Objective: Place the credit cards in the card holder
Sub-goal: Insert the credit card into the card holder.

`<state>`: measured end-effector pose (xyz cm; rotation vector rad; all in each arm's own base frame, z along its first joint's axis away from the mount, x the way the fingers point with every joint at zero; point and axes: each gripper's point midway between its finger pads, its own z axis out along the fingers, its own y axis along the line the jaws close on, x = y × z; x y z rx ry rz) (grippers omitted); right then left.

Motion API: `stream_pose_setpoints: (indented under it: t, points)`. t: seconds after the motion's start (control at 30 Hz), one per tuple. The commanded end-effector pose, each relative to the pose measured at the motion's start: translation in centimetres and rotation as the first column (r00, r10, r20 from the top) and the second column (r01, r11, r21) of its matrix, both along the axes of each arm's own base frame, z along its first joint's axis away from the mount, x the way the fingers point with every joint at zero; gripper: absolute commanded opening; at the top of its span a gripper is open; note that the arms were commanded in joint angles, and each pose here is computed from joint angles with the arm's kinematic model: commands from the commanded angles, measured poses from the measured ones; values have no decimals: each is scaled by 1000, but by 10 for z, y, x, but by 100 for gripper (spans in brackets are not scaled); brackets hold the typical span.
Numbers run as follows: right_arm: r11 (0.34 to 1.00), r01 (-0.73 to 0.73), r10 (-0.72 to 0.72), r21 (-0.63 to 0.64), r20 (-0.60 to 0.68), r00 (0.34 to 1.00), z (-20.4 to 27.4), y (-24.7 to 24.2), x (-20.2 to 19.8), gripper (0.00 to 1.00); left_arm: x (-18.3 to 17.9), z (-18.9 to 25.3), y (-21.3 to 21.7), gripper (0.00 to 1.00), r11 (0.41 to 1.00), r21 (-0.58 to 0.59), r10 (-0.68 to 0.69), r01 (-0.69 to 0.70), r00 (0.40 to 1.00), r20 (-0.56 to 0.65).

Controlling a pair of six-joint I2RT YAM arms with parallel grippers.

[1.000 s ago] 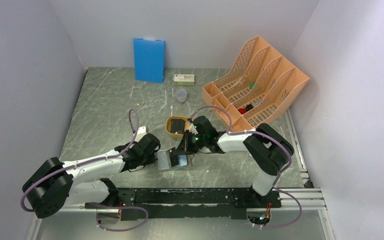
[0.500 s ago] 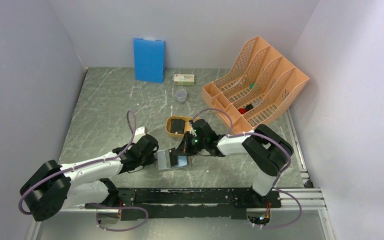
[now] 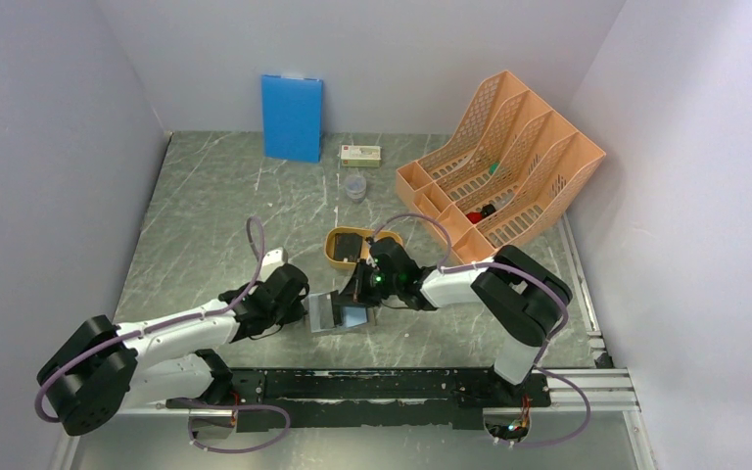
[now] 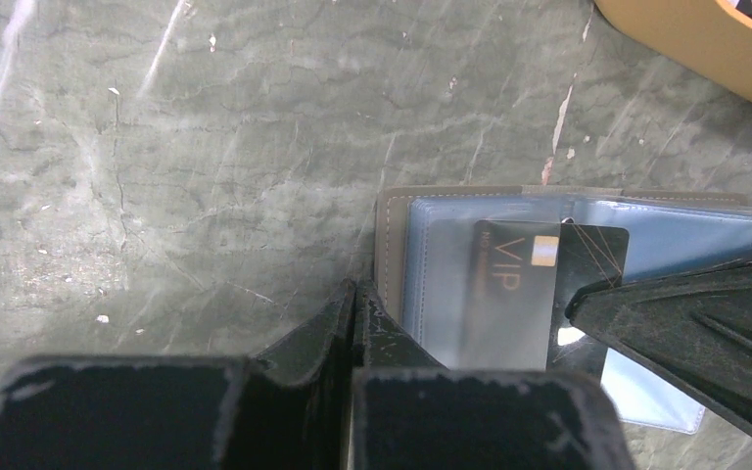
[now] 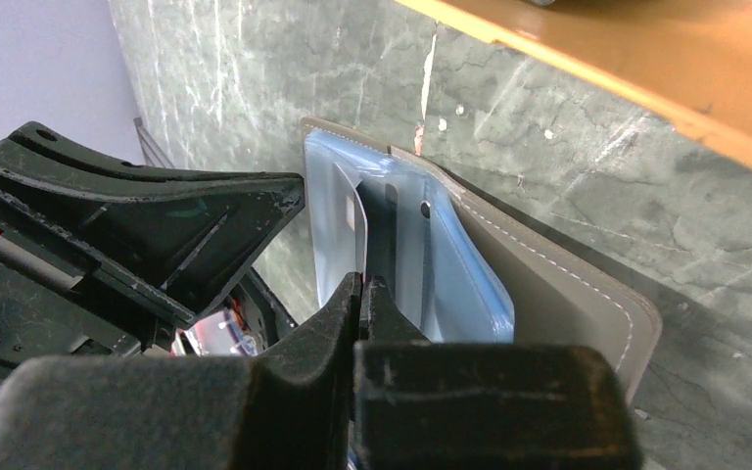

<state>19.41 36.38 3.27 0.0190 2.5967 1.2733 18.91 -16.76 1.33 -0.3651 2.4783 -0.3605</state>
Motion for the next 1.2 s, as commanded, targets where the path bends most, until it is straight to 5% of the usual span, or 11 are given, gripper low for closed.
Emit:
stream_pose_setpoints:
  t: [0.0,0.07,0.27,0.43,1.17]
  points:
    - [998,7,-7,-54,3,1000,-11,-4,-4,0,-31,-27,14,5,998,43,-39,45,991,-127]
    - [999,11,-10,-52,9,1000,-9,-5,-4,2,-31,-27,14,5,998,45,-38,44,991,-125]
    - [999,12,-11,-50,21,1000,-5,-4,-3,31,-31,-27,15,5,998,43,-36,42,992,-122]
    - [998,6,-5,-56,25,1000,-4,-3,-5,41,-31,-26,14,5,998,37,-37,42,992,-123]
    - [994,-88,91,-70,52,994,1,23,-15,42,-31,-26,7,5,999,1,-52,52,992,-119]
